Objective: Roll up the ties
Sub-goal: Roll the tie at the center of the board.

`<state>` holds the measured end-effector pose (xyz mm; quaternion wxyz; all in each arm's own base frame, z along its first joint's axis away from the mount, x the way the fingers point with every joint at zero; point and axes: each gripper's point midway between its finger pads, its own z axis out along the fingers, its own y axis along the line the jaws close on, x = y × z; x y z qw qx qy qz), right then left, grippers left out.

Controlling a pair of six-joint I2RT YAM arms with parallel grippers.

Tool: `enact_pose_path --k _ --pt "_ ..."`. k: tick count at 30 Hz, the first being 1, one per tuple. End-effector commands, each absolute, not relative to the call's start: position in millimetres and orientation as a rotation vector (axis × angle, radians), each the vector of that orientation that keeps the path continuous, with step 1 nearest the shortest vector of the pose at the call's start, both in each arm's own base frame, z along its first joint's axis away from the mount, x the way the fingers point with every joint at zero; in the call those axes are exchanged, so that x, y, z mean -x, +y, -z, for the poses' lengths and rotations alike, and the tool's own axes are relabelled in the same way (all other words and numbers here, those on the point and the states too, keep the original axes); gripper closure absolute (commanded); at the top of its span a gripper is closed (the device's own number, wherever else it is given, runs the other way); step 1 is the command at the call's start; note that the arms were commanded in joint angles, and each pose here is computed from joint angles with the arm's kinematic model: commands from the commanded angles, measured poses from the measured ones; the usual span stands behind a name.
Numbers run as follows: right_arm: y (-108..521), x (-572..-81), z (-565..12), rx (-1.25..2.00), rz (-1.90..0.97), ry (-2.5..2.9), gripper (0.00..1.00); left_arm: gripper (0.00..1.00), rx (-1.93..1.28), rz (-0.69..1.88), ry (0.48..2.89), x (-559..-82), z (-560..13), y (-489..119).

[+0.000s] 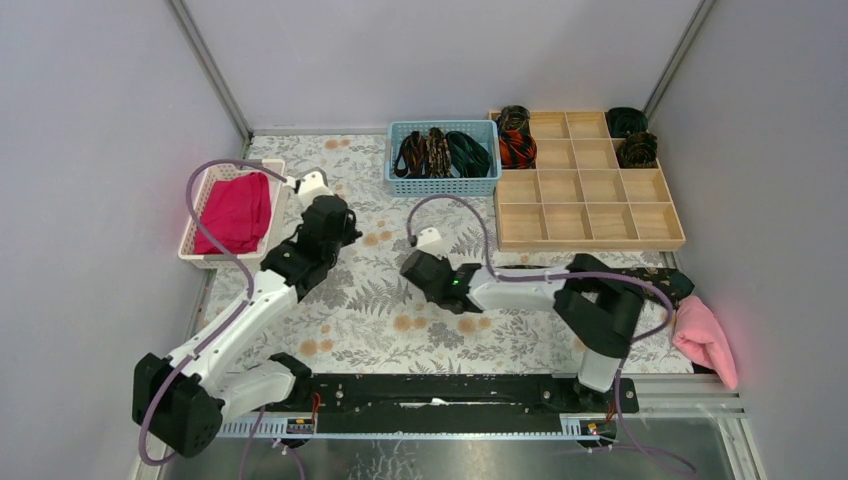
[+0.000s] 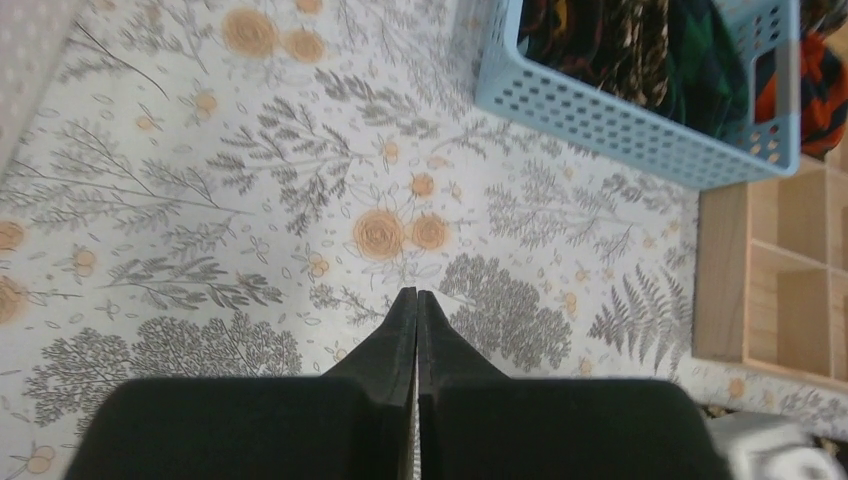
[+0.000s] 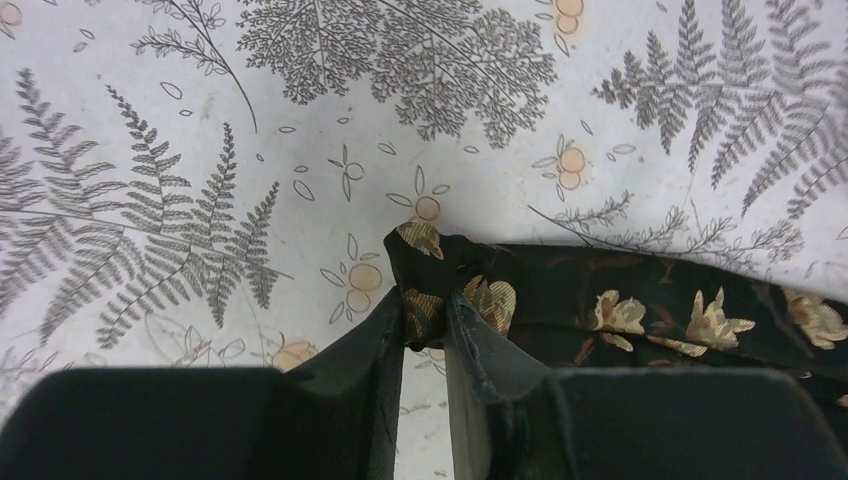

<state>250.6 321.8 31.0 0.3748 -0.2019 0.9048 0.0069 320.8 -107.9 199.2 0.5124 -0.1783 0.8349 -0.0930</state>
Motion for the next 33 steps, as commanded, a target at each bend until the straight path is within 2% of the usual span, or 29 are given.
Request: enact_pose_path --k 1,6,18,33 --pt "344 -246 -57 0.354 -0.443 2.313 0.75 1.0 0.398 0.304 2.035 -329 -182 -126" --pt "357 -236 -69 0.292 -0.744 2.307 0.75 1.0 0.363 0.338 2.072 -332 -165 -138" --pt "335 -229 -75 0.042 -1.134 2.262 0.77 1.0 0.196 0.445 2.133 -332 -134 -187" --pt "278 -233 -53 -0.227 -1.111 2.243 0.8 1.0 -0.086 0.59 2.148 -304 -116 -276"
